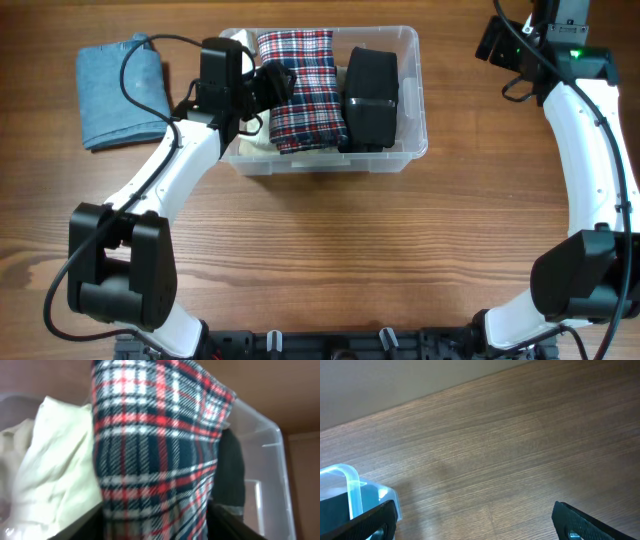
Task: Pack container
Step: 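Lay the plaid cloth flat over the cream cloth with the left gripper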
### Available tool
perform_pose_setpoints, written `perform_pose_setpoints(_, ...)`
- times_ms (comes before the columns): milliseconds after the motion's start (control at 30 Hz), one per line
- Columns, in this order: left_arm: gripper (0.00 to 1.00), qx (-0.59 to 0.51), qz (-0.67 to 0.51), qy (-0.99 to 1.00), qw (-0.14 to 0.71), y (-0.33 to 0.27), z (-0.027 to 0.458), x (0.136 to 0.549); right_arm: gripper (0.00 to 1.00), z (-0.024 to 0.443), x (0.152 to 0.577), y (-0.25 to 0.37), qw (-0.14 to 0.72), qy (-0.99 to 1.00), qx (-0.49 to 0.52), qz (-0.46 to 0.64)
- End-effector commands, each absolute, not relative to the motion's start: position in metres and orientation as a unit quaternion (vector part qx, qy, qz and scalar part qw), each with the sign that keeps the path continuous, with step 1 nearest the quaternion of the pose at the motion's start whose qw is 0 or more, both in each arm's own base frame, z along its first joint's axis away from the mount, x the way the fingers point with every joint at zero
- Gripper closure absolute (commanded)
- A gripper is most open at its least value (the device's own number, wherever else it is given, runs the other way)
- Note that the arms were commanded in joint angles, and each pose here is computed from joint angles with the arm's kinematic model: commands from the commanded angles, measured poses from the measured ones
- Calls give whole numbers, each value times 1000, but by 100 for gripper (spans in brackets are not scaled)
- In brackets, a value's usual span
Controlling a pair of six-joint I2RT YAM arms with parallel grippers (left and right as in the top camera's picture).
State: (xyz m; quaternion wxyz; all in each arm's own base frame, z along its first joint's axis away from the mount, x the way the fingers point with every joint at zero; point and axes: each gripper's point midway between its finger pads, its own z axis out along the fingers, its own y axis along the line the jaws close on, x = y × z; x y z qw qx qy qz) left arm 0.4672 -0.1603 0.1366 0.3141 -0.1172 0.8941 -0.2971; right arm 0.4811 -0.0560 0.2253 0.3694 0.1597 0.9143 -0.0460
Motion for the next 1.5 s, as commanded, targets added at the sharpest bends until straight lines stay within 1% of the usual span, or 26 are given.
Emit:
perform_pose_setpoints(0, 47, -89, -283, 899, 321, -162, 139, 468, 0, 216, 482, -55, 360, 917, 165, -41)
perform_pose_setpoints(67, 58, -72, -274, 903, 323, -161, 137, 466, 0, 216, 482, -55, 360, 917, 165, -41)
perform_pose_setpoints(100, 59, -71, -271, 904, 323, -159, 136, 466, 0, 216, 482, -55, 360, 917, 165, -41)
perform_pose_setpoints(167, 67, -79, -266, 905, 323, -152, 135, 468, 0, 216, 482, -55, 360, 917, 165, -41)
perform_pose_setpoints(267, 87, -99, -259, 904, 325, -132, 134, 472, 0, 216, 482, -55, 360, 917, 165, -41)
perform_pose_setpoints(333, 94, -114, -253, 907, 318, -118, 130, 472, 0, 216, 482, -55, 360, 917, 165, -41)
perform_pose_setpoints(367, 96, -122, -249, 909, 312, -111, 127, 471, 0, 216, 482, -55, 360, 917, 165, -41)
perform_pose_setpoints(467, 96, -133, -259, 909, 299, -100, 125, 468, 0, 216, 482, -55, 360, 917, 166, -40)
perform_pose_setpoints(533, 95, -107, -275, 908, 299, -100, 128, 467, 0, 216, 482, -55, 360, 917, 165, -41)
perform_pose_setpoints(600, 93, -105, -285, 906, 295, -99, 129, 466, 0, 216, 482, -55, 360, 917, 165, -41)
perform_pose_setpoints(833, 93, -52, -319, 907, 269, -107, 128, 451, 0, 216, 482, -55, 360, 917, 165, -41)
perform_pose_setpoints(933, 88, -50, -313, 915, 249, -107, 121, 442, 0, 216, 482, -55, 360, 917, 165, -41)
perform_pose_setpoints(1033, 77, -51, -312, 918, 240, -106, 118, 438, 0, 216, 482, -55, 360, 917, 165, -41)
perform_pose_setpoints(1100, 47, -42, -310, 917, 246, -106, 119, 439, 0, 216, 482, -55, 360, 917, 165, -41)
perform_pose_setpoints(1133, 38, -30, -307, 918, 250, -106, 120, 439, 0, 216, 482, -55, 360, 917, 165, -41)
perform_pose_setpoints(1200, 28, -26, -304, 916, 259, -106, 124, 443, 0, 216, 482, -55, 360, 917, 165, -41)
perform_pose_setpoints(1233, 26, -25, -305, 915, 264, -106, 128, 446, 0, 216, 482, -55, 360, 917, 165, -41)
perform_pose_setpoints(1267, 25, -23, -305, 913, 269, -106, 132, 449, 0, 216, 482, -55, 360, 917, 165, -41)
perform_pose_setpoints(1400, 25, -15, -307, 905, 295, -107, 158, 462, 0, 216, 482, -55, 360, 917, 165, -41)
perform_pose_setpoints(1467, 27, -11, -308, 899, 311, -107, 175, 468, 0, 216, 482, -55, 360, 917, 165, -41)
